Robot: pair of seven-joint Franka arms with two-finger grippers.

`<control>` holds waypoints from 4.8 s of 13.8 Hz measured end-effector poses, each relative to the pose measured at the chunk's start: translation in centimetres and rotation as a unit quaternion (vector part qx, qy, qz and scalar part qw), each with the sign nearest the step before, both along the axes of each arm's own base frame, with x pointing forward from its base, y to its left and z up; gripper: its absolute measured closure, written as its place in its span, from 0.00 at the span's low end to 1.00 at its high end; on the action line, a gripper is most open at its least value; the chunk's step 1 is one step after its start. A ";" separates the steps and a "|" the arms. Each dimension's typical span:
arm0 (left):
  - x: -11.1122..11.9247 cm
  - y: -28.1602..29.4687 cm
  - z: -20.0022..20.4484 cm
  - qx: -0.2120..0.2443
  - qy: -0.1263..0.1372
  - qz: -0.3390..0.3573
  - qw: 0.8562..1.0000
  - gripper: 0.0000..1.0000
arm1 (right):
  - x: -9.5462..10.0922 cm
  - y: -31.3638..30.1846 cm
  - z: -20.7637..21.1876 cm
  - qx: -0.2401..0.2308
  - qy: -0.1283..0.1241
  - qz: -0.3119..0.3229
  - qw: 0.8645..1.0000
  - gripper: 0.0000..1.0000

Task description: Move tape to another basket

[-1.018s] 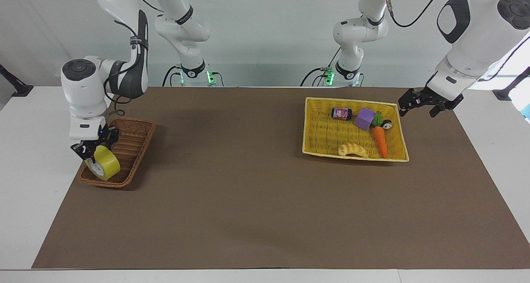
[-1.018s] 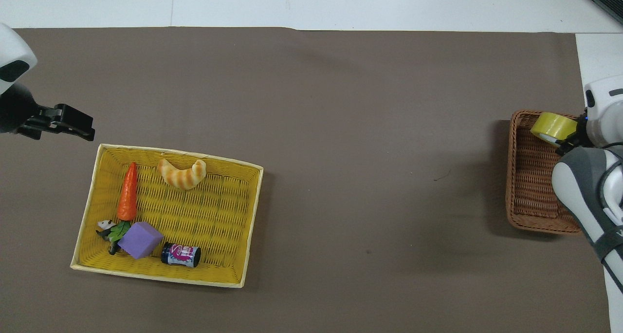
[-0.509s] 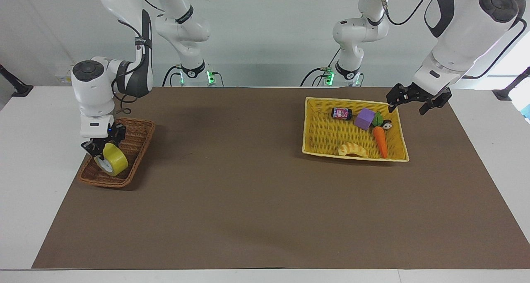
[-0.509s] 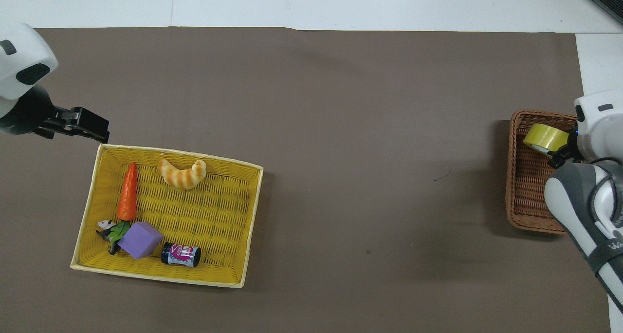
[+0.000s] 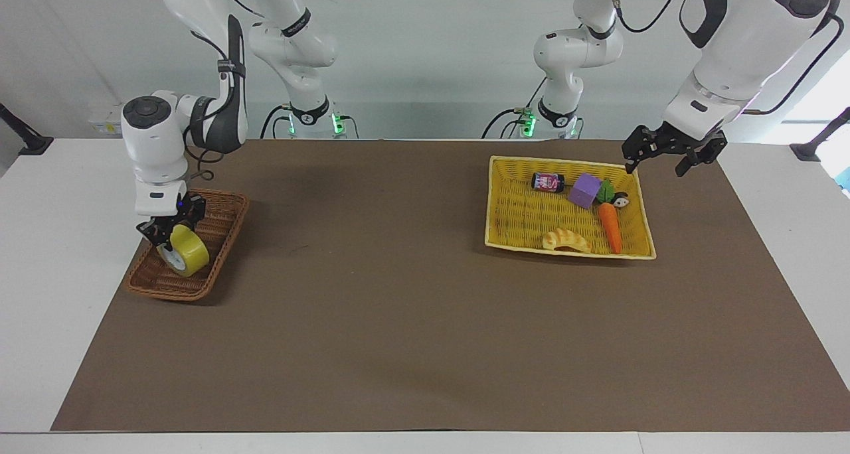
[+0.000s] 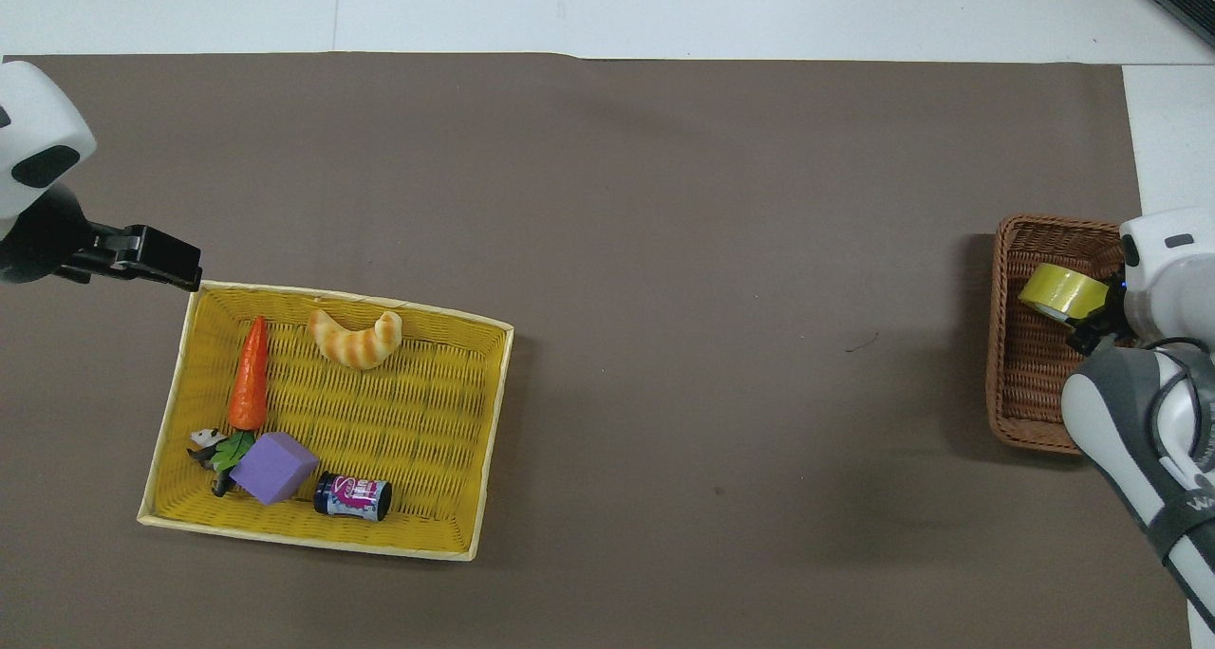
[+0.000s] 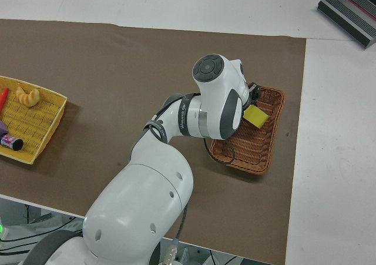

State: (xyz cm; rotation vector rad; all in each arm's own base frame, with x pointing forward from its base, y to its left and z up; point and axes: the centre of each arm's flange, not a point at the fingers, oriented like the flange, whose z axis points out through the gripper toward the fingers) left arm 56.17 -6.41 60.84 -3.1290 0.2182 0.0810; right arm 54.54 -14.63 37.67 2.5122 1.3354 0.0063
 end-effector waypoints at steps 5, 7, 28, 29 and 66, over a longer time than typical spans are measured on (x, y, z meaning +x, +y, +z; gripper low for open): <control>-0.3 0.5 -0.1 0.002 0.001 0.005 1.000 0.00 | -1.6 -0.5 -0.6 0.063 0.044 -0.017 0.997 0.17; -0.3 0.5 -0.2 0.002 0.001 0.005 1.000 0.00 | -2.3 -0.2 -0.7 0.091 0.066 -0.032 0.993 0.00; -0.5 1.2 -0.3 -0.019 0.009 -0.016 1.000 0.00 | 0.8 16.1 12.9 0.151 -0.031 -0.340 0.928 0.00; -0.5 1.0 -0.2 -0.020 0.009 -0.019 1.000 0.00 | 0.2 17.9 13.7 0.152 -0.033 -0.360 0.920 0.00; -0.3 4.0 -0.2 -0.020 0.008 0.007 1.000 0.00 | -1.4 11.2 28.5 0.144 -0.029 -0.516 0.844 0.00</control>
